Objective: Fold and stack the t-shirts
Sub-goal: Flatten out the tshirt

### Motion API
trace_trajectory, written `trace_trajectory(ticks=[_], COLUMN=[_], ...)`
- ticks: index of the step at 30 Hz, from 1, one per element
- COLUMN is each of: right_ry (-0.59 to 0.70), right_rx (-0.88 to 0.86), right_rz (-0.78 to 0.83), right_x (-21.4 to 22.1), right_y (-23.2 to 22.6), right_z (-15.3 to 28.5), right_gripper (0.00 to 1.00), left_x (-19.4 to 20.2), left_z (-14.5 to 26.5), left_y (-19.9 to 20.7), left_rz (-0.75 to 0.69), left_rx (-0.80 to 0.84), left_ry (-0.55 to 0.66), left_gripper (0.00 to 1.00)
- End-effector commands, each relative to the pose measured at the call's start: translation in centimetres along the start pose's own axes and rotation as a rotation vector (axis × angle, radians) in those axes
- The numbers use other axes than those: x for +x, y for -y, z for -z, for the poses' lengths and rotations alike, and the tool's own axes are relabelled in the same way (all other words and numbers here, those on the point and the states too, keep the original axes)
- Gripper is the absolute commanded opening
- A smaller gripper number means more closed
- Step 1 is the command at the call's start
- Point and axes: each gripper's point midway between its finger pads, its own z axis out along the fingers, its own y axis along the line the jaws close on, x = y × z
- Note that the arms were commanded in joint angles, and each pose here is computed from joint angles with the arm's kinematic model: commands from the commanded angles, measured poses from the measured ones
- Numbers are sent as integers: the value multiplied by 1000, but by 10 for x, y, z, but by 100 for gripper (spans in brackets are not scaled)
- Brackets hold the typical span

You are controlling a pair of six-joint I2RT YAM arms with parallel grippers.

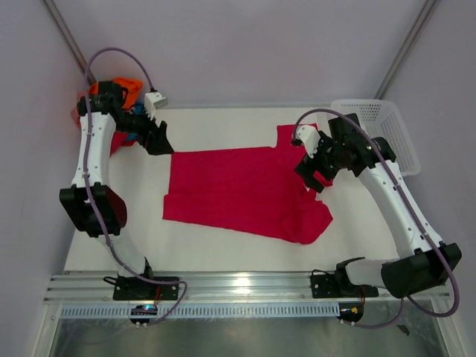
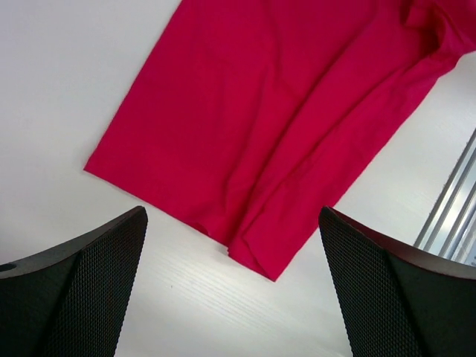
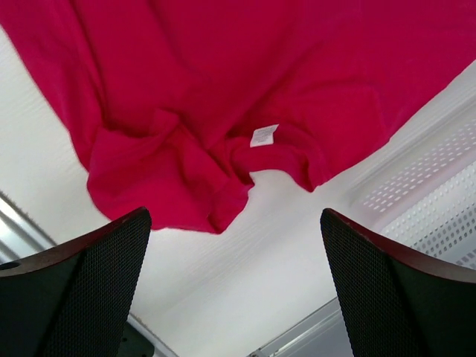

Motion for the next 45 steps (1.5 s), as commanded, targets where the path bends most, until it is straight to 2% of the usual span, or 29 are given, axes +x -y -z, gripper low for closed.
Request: trace_trajectory(ticks=[1, 3, 4, 5, 6, 7, 10, 14, 20, 27, 34, 45], right_ry=[66, 17, -12, -68, -71, -121, -151, -173, -197, -227, -270, -291], right_rx=[149, 263, 292, 375, 411, 413, 471, 572, 784, 824, 755, 646], right_rz=[-79, -146, -172, -214, -230, -250, -290, -316, -330, -364, -372, -413], right_x=[-32, -26, -25, -15, -19, -12, -13, -13, -6, -8, 1, 17], right_y=[52, 81, 97, 113, 125, 132, 155, 181, 219, 237, 233, 232], right_z=[-32, -50, -74, -79, -85, -106, -130, -146, -154, -176, -211, -232], right_gripper=[99, 99, 99, 99, 99, 99, 99, 99, 99, 99, 99, 100], left_x=[16, 11, 12, 14, 15, 14, 19, 33, 50, 69, 75, 95], left_z=[-4, -16, -27, -33, -38, -47, -63, -78, -98, -115, -124, -131], left_y=[31, 11, -6, -11, -20, -35, -60, -82, -95, -118, -137, -150], left_rz=[308, 378, 391, 457, 483, 481, 542, 588, 628, 639, 669, 650], left_rx=[171, 141, 125, 117, 97, 70, 12, -45, -33, -75, -132, -188], left_ry=[-78, -61, -45, -47, -44, -23, -10, -24, -45, -87, -79, -123], left_gripper=[99, 99, 99, 99, 99, 99, 99, 99, 99, 99, 99, 99])
